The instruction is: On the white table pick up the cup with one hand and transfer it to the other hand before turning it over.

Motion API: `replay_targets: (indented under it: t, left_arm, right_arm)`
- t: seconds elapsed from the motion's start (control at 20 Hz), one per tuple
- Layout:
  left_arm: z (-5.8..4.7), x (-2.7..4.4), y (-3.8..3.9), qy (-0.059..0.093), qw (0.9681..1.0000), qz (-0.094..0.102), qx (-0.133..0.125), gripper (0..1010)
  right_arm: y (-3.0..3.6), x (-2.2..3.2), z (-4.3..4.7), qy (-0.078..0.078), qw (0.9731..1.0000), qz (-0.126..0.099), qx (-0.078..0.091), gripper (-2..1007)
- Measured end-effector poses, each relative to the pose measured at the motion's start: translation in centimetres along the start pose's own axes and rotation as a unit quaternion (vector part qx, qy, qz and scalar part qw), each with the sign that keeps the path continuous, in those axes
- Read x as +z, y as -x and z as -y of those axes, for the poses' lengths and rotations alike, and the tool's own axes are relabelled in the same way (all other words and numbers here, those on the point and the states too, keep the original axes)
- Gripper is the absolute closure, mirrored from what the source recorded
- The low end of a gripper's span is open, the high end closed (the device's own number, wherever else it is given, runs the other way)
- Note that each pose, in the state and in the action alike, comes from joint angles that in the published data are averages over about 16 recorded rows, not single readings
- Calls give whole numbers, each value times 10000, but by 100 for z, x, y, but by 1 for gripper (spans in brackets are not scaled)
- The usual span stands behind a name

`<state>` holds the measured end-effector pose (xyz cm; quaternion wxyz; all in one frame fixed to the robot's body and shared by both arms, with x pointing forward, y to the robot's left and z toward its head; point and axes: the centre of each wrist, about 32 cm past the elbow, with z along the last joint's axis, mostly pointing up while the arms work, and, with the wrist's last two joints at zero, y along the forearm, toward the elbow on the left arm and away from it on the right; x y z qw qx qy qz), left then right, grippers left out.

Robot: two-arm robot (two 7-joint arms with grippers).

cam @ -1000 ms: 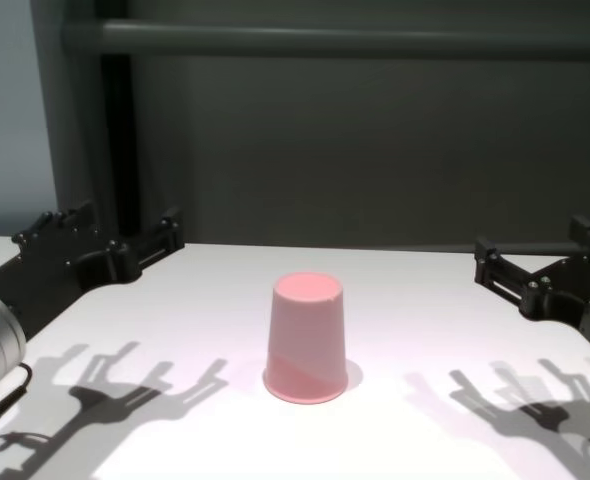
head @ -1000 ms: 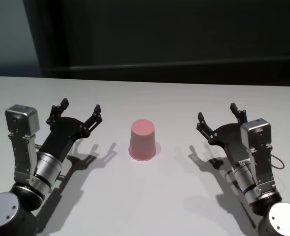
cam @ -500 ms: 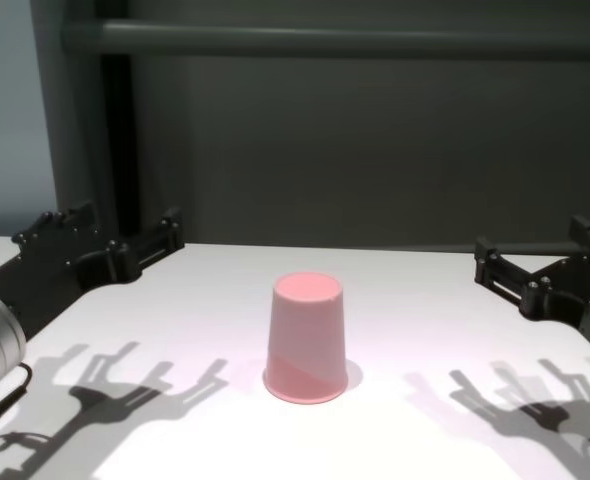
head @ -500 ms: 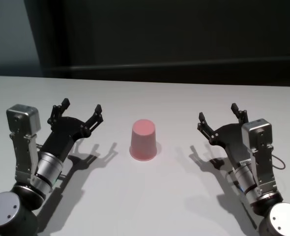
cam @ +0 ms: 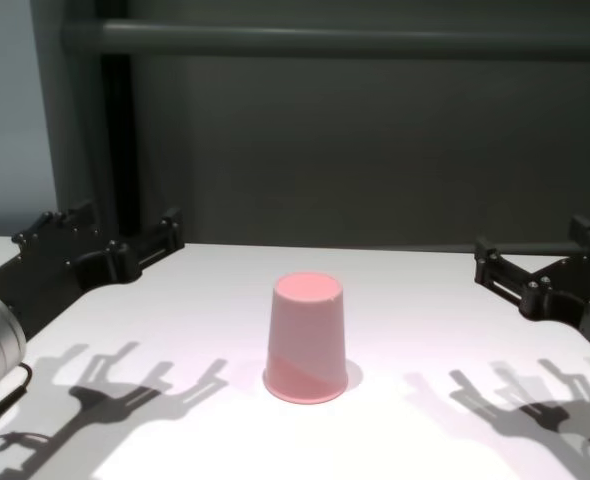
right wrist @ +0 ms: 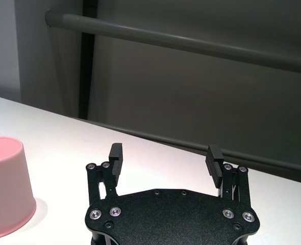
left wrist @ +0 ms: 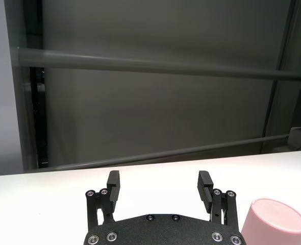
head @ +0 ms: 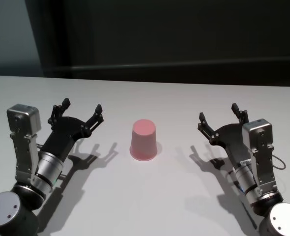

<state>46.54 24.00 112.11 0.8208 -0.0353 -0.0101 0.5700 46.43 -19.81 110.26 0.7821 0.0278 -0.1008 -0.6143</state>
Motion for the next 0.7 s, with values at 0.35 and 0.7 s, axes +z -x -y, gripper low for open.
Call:
replay_targets:
  t: [0.35, 0.7]
  left_arm:
    - [0, 0, 0, 0, 10000, 0, 0, 9]
    - [0, 0, 0, 0, 10000, 0, 0, 9]
  right_arm:
    - [0, 0, 0, 0, 10000, 0, 0, 5]
    - [0, 0, 0, 0, 10000, 0, 0, 5]
